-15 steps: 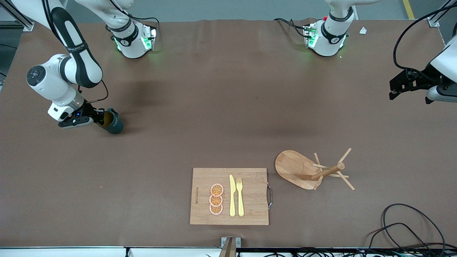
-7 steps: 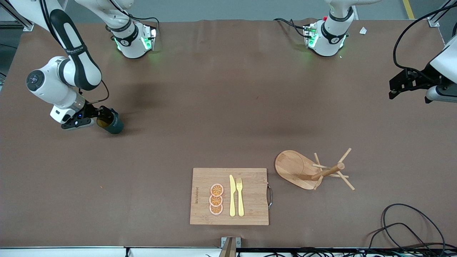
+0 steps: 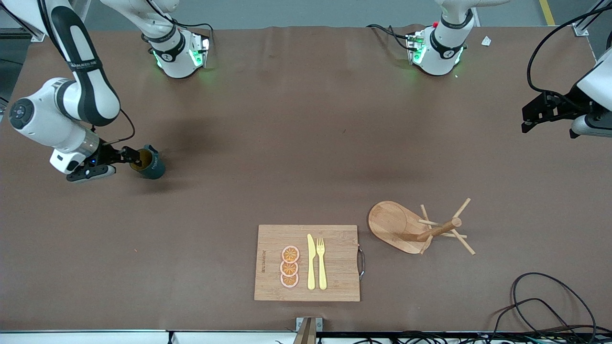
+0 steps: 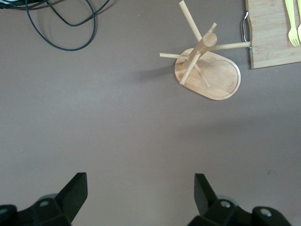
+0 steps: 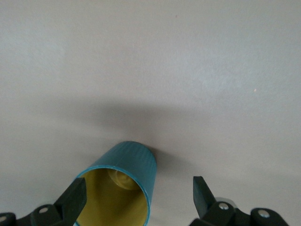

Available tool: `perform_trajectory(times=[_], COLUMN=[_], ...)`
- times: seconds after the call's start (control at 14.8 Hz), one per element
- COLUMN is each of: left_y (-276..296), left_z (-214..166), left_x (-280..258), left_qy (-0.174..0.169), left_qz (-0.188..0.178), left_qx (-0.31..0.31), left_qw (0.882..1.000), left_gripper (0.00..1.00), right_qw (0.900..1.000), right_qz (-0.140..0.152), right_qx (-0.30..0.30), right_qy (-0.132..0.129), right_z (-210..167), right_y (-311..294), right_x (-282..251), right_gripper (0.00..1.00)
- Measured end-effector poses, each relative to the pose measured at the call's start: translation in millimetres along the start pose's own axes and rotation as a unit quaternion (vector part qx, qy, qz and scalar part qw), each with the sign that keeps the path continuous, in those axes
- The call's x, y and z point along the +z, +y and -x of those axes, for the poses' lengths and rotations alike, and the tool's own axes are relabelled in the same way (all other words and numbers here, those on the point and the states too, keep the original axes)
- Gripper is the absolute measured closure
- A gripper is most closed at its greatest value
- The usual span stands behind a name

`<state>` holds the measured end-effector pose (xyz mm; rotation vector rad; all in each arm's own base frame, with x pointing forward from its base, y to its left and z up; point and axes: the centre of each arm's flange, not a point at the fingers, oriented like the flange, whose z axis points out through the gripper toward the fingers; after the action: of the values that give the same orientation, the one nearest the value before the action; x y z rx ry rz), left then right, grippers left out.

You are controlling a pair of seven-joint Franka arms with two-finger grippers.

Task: Transfer cup from left to right arm and place
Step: 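Open the right gripper and draw it back from the mug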

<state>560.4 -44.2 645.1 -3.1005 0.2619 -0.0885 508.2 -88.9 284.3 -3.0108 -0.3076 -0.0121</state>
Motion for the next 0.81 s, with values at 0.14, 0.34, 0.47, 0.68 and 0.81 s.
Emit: perform_trajectory(times=[0.14, 0.34, 0.47, 0.68, 0.81], left_y=[0, 0, 0, 0, 0], left_z=[0, 0, 0, 0, 0], left_x=[0, 0, 0, 0, 0], left_qy=[0.0, 0.0, 0.0, 0.0, 0.0], left_qz=[0.0, 0.0, 0.0, 0.0, 0.0], left_qx=[0.0, 0.0, 0.0, 0.0, 0.0], left_qw=[1.0, 1.0, 1.0, 1.0, 1.0], left_gripper=[0.0, 0.0, 0.0, 0.0, 0.0], right_qw=[1.0, 0.999, 1.0, 0.999, 0.999], right_qz=[-0.013, -0.028, -0.03, -0.035, -0.04], right_qx=[0.0, -0.003, -0.003, -0.007, -0.008], right_qy=[-0.012, -0.015, -0.007, -0.011, -0.016], right_z=[-14, -38, -46, -49, -51], right_y=[5, 17, 23, 24, 21], right_x=[-27, -101, -146, -181, -203], right_gripper=[0.0, 0.0, 0.0, 0.0, 0.0])
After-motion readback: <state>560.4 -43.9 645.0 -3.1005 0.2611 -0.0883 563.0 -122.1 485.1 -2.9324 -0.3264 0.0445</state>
